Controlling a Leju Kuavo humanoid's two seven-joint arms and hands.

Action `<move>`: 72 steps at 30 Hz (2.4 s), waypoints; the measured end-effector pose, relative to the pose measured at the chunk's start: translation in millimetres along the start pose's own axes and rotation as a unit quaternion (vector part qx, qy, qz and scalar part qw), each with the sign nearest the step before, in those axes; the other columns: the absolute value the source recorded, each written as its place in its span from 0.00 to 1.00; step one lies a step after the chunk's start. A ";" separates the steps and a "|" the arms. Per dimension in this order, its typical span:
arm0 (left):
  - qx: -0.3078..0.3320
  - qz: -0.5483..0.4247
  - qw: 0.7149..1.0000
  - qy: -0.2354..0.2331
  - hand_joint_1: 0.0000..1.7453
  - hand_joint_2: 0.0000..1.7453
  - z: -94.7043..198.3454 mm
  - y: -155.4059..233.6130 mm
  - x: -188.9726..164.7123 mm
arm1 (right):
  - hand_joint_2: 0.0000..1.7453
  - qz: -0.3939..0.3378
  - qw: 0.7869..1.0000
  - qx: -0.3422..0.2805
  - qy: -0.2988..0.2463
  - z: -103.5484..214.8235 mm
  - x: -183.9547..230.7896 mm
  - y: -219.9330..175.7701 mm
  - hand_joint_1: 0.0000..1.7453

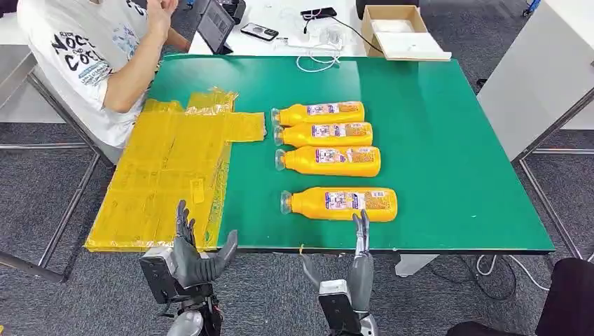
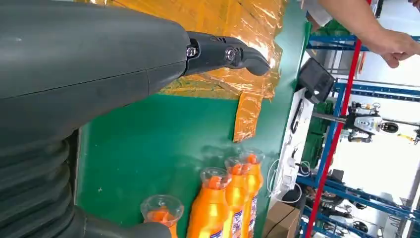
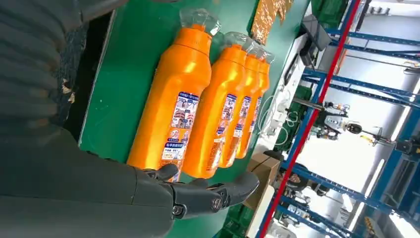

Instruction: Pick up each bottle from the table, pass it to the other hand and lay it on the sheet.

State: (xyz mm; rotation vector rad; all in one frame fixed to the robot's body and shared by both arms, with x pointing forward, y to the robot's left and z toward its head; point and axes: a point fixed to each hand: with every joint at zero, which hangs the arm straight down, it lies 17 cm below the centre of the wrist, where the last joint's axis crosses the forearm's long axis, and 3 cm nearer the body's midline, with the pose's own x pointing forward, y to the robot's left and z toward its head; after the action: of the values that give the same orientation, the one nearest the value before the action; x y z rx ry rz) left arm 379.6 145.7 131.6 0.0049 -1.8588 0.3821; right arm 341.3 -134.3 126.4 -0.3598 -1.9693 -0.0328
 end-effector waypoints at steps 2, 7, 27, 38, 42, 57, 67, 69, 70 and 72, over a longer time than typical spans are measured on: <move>-0.001 -0.001 1.000 0.000 0.00 1.00 0.0 -0.3 -0.1 | 1.00 0.006 1.000 0.004 -0.005 0.0 0.9 0.6 0.00; -0.012 -0.014 1.000 -0.007 0.00 1.00 -0.2 -4.3 0.2 | 1.00 0.065 0.995 0.043 -0.057 -2.7 13.3 11.5 0.00; -0.064 -0.025 0.997 -0.042 0.00 1.00 -21.5 -27.3 10.8 | 1.00 0.141 0.988 0.056 0.011 -102.7 -50.9 -57.3 0.00; -0.086 -0.007 0.996 -0.006 0.00 1.00 -19.6 -33.5 -5.3 | 1.00 0.208 0.964 0.148 0.075 -106.5 -106.5 -53.2 0.00; -0.084 -0.009 0.996 -0.004 0.00 1.00 -20.0 -31.4 -7.2 | 1.00 0.213 0.962 0.152 0.080 -107.0 -112.1 -55.6 0.00; -0.092 -0.012 0.996 0.000 0.00 1.00 -20.8 -32.6 -11.5 | 1.00 0.238 0.940 0.223 0.095 -114.6 -129.0 -29.3 0.00; -0.098 -0.030 0.995 0.001 0.00 1.00 -20.6 -34.4 -19.6 | 1.00 0.271 0.905 0.320 0.070 -127.7 -132.0 9.7 0.00; -0.098 -0.031 0.995 0.003 0.00 1.00 -20.6 -34.6 -21.2 | 1.00 0.276 0.900 0.330 0.067 -128.5 -133.4 13.3 0.00; -0.098 -0.031 0.995 0.004 0.00 1.00 -20.6 -34.6 -22.2 | 1.00 0.278 0.899 0.333 0.066 -129.2 -133.5 14.6 0.00; -0.099 -0.031 0.995 0.006 0.00 1.00 -20.1 -34.2 -24.1 | 1.00 0.282 0.893 0.345 0.063 -128.2 -135.3 18.5 0.00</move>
State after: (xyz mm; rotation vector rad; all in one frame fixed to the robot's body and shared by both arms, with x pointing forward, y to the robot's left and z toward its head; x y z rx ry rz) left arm 412.6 114.1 123.4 -0.0739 -1.8723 0.1529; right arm 510.5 -172.4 55.9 -0.4224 -1.5541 0.9686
